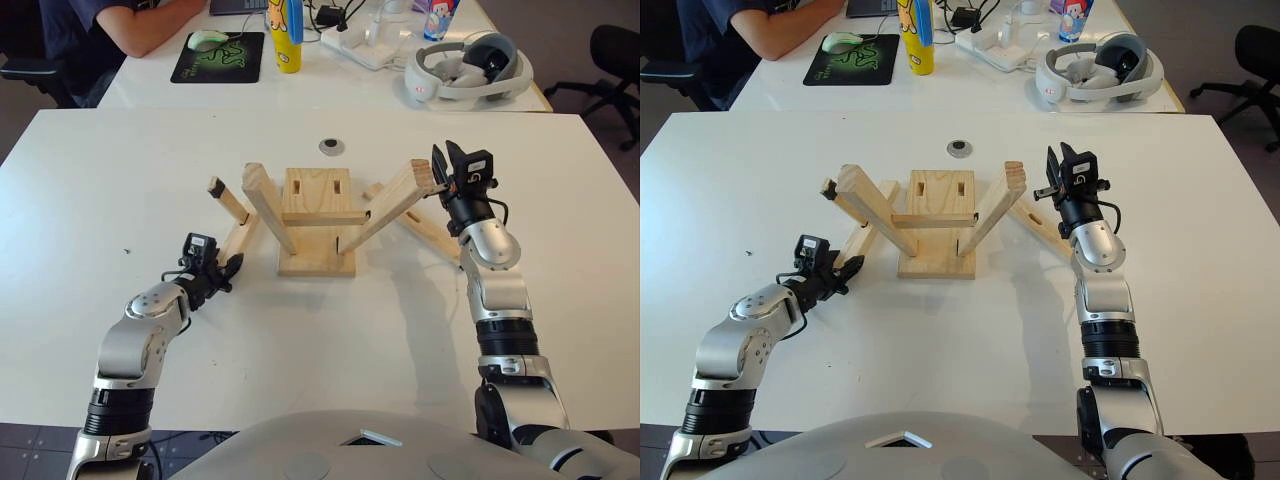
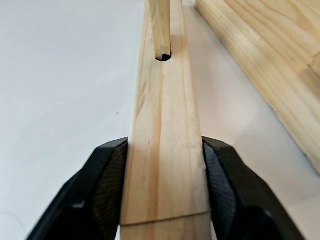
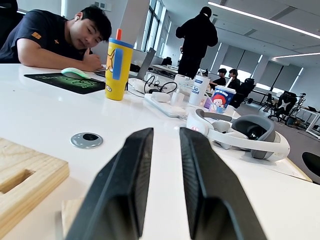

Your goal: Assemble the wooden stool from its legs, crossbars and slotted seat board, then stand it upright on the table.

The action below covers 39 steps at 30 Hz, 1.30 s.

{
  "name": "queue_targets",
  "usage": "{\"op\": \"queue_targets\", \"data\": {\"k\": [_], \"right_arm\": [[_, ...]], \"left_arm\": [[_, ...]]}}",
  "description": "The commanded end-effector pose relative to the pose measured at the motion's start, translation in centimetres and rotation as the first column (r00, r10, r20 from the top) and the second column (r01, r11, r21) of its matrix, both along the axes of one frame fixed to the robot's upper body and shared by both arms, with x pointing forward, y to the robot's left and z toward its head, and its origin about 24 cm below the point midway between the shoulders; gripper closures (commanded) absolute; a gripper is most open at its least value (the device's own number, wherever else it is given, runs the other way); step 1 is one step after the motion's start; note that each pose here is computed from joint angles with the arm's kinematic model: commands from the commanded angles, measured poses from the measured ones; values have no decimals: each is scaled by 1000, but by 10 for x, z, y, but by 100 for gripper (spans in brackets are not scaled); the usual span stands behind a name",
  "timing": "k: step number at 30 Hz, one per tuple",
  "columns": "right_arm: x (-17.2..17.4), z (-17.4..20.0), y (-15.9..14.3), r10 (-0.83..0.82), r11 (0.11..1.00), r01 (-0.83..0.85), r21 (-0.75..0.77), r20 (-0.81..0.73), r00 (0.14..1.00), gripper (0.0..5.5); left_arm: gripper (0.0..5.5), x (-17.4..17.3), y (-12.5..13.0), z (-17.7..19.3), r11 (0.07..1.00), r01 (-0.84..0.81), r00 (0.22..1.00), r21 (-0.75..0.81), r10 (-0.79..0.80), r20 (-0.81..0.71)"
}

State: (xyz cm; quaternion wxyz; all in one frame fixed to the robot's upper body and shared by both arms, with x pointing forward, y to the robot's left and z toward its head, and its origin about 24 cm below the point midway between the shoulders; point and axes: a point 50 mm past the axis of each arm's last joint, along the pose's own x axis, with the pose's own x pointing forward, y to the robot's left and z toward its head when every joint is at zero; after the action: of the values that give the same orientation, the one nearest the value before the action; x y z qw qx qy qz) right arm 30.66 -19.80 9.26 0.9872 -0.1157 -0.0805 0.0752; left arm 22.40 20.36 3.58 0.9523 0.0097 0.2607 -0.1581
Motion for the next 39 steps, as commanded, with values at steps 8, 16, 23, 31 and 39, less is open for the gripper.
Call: {"op": "queue_targets", "data": {"k": [8,16,23,31,39], "right_arm": [[5,6,0,0,1000,0,-7,14,1000,451],[20,31,0,29,994,-31,100,28,999,451],[42,36,2,164,986,-165,11,-176,971,451],[10,1,27,416,844,-510,-165,-398,817,451],[-69,12,84,813,398,-917,-35,-449,370,451]], "left_arm": [[344,22,-2,38,995,-27,986,-95,42,160],[344,44,-14,112,986,38,879,-164,45,474],[344,46,-34,160,965,159,798,-209,-1,603],[344,50,-8,187,972,21,705,-233,151,693],[344,48,28,208,960,-132,614,-248,275,740]]}}
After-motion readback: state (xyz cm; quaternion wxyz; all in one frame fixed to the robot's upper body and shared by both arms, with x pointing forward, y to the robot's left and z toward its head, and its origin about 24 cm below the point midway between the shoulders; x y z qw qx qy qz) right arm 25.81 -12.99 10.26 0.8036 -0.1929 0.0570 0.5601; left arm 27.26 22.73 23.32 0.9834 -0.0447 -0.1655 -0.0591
